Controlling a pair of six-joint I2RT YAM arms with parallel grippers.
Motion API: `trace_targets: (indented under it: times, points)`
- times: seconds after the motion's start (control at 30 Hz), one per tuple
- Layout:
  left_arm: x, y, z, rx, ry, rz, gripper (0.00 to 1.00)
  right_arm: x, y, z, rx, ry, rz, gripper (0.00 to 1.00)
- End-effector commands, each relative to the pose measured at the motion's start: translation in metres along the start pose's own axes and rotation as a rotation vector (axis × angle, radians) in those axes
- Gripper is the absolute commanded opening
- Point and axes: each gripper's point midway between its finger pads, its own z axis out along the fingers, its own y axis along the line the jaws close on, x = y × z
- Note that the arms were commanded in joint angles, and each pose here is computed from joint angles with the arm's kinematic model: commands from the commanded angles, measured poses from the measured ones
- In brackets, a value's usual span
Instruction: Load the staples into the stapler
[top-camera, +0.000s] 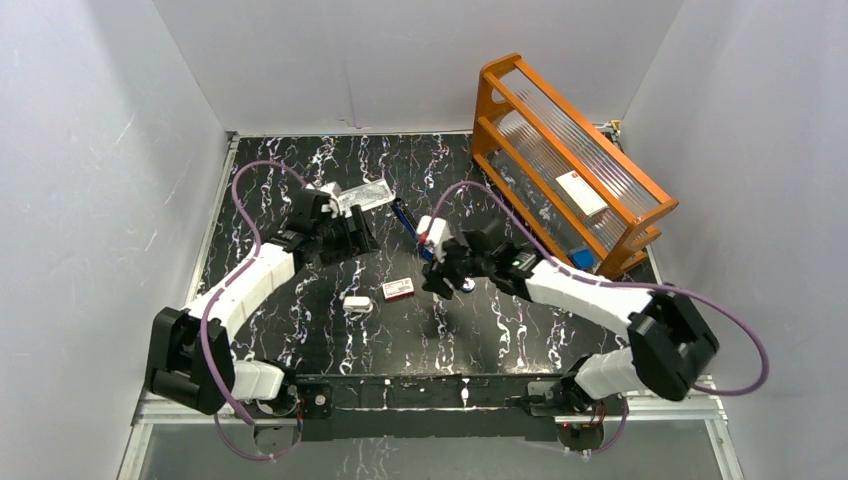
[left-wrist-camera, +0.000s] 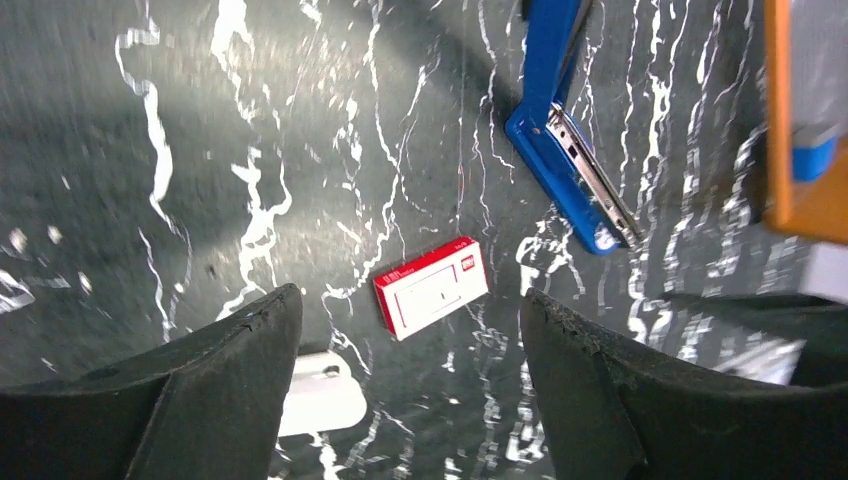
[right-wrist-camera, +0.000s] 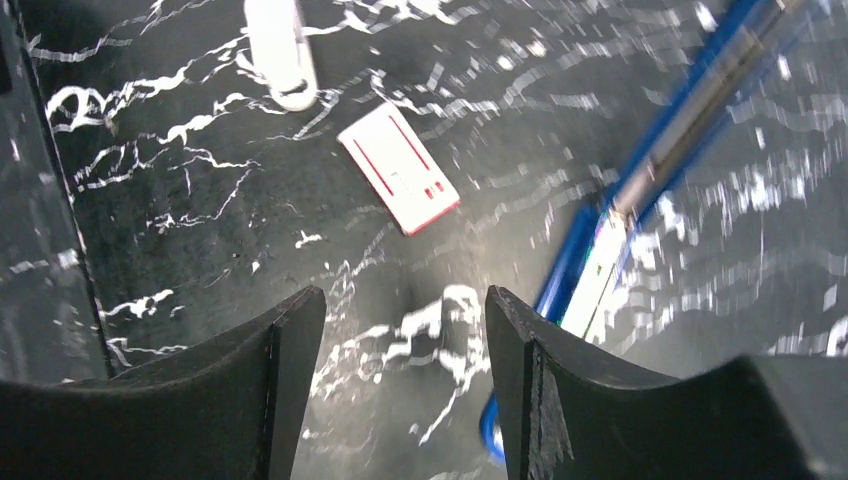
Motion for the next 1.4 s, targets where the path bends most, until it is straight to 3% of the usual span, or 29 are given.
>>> trace_targets:
  times: [0.0, 0.13, 0.33, 0.53, 0.7, 1.2, 1.37]
  points:
    - [0.015, 0.0, -0.008, 0.076, 0.073, -0.372, 0.76, -0.044, 0.014, 0.034, -0.118, -0.115, -0.462, 0.7]
    - [0.018, -0.004, -0.007, 0.208, 0.109, -0.451, 0.7, -0.018, 0.01, 0.072, -0.176, 0.002, -0.614, 0.7]
    - [0.027, 0.005, 0.004, 0.189, 0.18, -0.447, 0.62, -0.006, 0.005, 0.105, -0.258, 0.041, -0.704, 0.7]
    - [0.032, 0.01, 0.009, 0.187, 0.201, -0.459, 0.61, 0.014, 0.02, 0.117, -0.437, 0.112, -0.651, 0.66]
    - [0.038, 0.011, 0.011, 0.188, 0.222, -0.467, 0.58, 0.025, 0.023, 0.122, -0.484, 0.145, -0.631, 0.64]
    - [0.052, 0.019, 0.014, 0.164, 0.243, -0.498, 0.56, 0.038, 0.021, 0.127, -0.49, 0.197, -0.592, 0.57]
    - [0.069, 0.018, 0.016, 0.19, 0.277, -0.55, 0.58, 0.041, 0.021, 0.131, -0.487, 0.203, -0.586, 0.58]
